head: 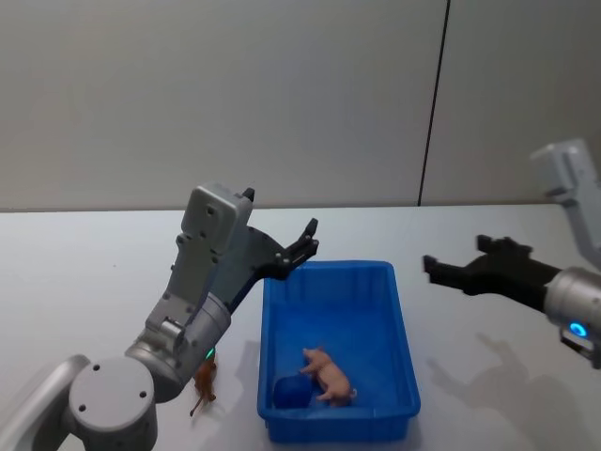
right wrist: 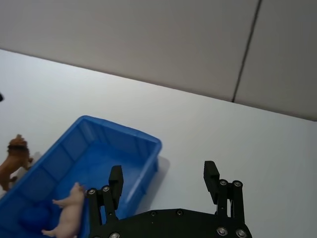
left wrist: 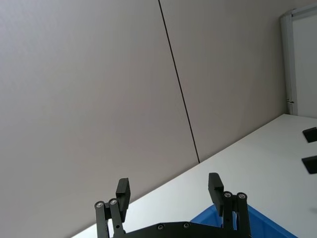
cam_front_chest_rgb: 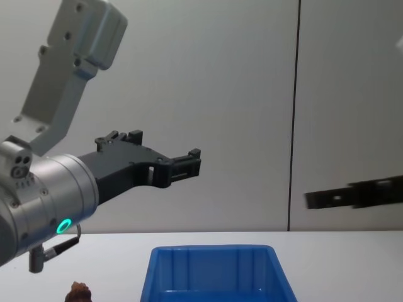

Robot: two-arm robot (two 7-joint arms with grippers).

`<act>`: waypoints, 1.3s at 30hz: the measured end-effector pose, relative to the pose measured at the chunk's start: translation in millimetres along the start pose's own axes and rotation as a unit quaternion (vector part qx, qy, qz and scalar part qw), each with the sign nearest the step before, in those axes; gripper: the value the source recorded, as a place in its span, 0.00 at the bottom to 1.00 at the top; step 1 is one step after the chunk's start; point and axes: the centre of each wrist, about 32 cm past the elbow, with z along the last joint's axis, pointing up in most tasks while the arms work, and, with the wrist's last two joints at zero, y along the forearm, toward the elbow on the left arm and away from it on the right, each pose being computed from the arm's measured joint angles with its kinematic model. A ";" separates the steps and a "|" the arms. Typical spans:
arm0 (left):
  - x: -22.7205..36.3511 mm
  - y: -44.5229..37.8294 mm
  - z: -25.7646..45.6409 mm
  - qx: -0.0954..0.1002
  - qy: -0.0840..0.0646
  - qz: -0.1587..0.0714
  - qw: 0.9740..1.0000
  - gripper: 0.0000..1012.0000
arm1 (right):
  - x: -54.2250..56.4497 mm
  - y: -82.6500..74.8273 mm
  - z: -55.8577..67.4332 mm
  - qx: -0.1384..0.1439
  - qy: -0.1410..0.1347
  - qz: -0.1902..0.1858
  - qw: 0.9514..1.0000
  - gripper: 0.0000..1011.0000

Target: Pick up the two dolls from the table and place them into the box.

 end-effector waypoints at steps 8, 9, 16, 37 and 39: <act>0.7 13.2 2.8 0.022 0.024 0.020 0.999 0.99 | 11.5 -19.8 -10.2 0.012 0.015 -0.059 0.998 0.99; 0.6 14.9 3.1 0.026 0.028 0.023 0.999 0.99 | 13.5 -23.7 -12.0 0.015 0.018 -0.071 0.997 0.99; -0.9 33.3 6.1 0.061 0.056 0.046 0.995 0.99 | 23.2 -40.3 -20.8 0.026 0.032 -0.123 0.992 0.99; 2.0 70.7 7.9 0.192 0.147 0.065 0.968 0.99 | 48.2 -80.6 -43.8 0.048 0.064 -0.249 0.965 0.99; 4.5 71.5 7.4 0.207 0.155 0.062 0.964 0.99 | 49.4 -82.7 -44.9 0.050 0.066 -0.255 0.963 0.99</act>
